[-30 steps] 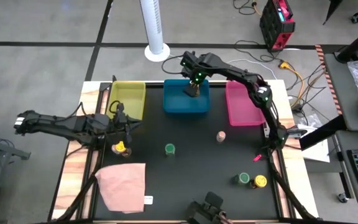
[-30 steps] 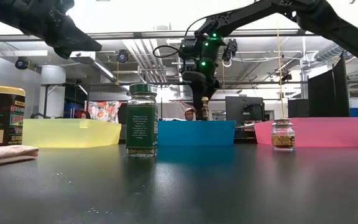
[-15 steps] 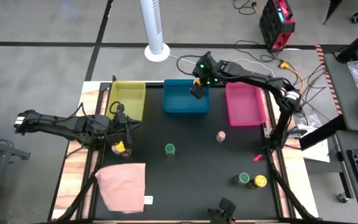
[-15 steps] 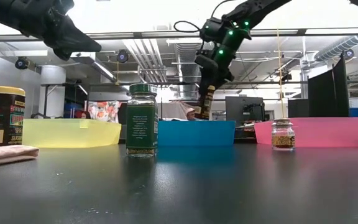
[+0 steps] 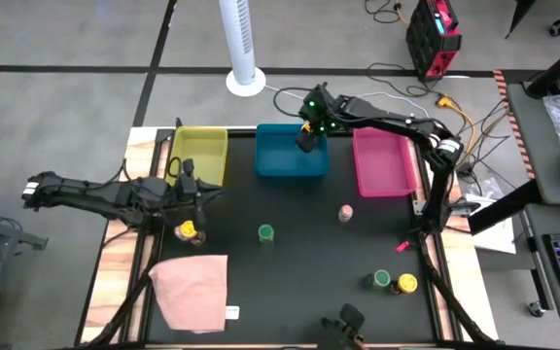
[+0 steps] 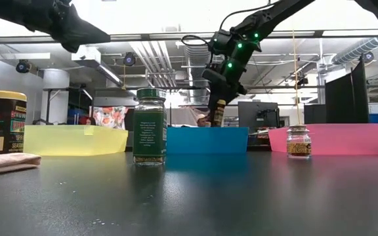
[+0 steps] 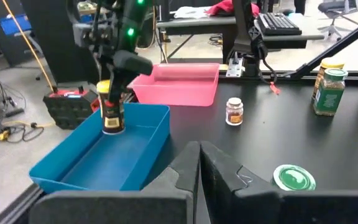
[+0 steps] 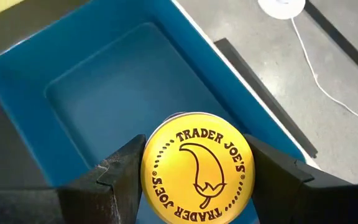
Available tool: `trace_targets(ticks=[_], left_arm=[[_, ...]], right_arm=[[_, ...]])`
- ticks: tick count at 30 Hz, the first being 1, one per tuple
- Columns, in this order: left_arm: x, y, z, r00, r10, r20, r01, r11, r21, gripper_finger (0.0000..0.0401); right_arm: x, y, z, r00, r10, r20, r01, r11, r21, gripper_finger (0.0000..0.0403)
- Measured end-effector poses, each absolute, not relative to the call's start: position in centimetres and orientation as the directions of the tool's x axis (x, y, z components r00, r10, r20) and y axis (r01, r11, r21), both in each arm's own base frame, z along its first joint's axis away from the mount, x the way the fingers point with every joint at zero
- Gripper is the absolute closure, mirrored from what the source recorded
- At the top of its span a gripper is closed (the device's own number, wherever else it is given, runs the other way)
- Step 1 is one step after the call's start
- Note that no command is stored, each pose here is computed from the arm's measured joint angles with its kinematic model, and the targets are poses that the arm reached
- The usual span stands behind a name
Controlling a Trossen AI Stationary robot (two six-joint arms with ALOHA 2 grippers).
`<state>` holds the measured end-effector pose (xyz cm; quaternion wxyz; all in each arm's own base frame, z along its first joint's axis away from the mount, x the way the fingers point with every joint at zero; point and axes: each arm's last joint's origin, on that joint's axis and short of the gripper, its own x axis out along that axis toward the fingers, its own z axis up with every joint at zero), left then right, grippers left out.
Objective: Sort spices by type
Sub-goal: Put the center yellow seasoning bottle into the blue bin
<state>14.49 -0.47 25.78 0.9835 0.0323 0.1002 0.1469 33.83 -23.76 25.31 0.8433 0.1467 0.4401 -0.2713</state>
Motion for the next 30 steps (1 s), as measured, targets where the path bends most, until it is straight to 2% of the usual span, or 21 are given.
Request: trace_targets(ticks=[20,30], left_arm=[[14.5,-0.5,26.7,0.944,0.296,-0.148,-0.274,0.95,0.152,0.0401],[14.5,-0.5,26.7,0.944,0.296,-0.148,-0.273,0.949,0.159,0.0401]], right_arm=[[34.0,-24.0,23.7,0.405,-0.29,-0.867,0.578,0.816,-0.002,0.0173],[34.0,-24.0,23.7,0.404,-0.29,-0.868,0.575,0.818,-0.005,0.0147]])
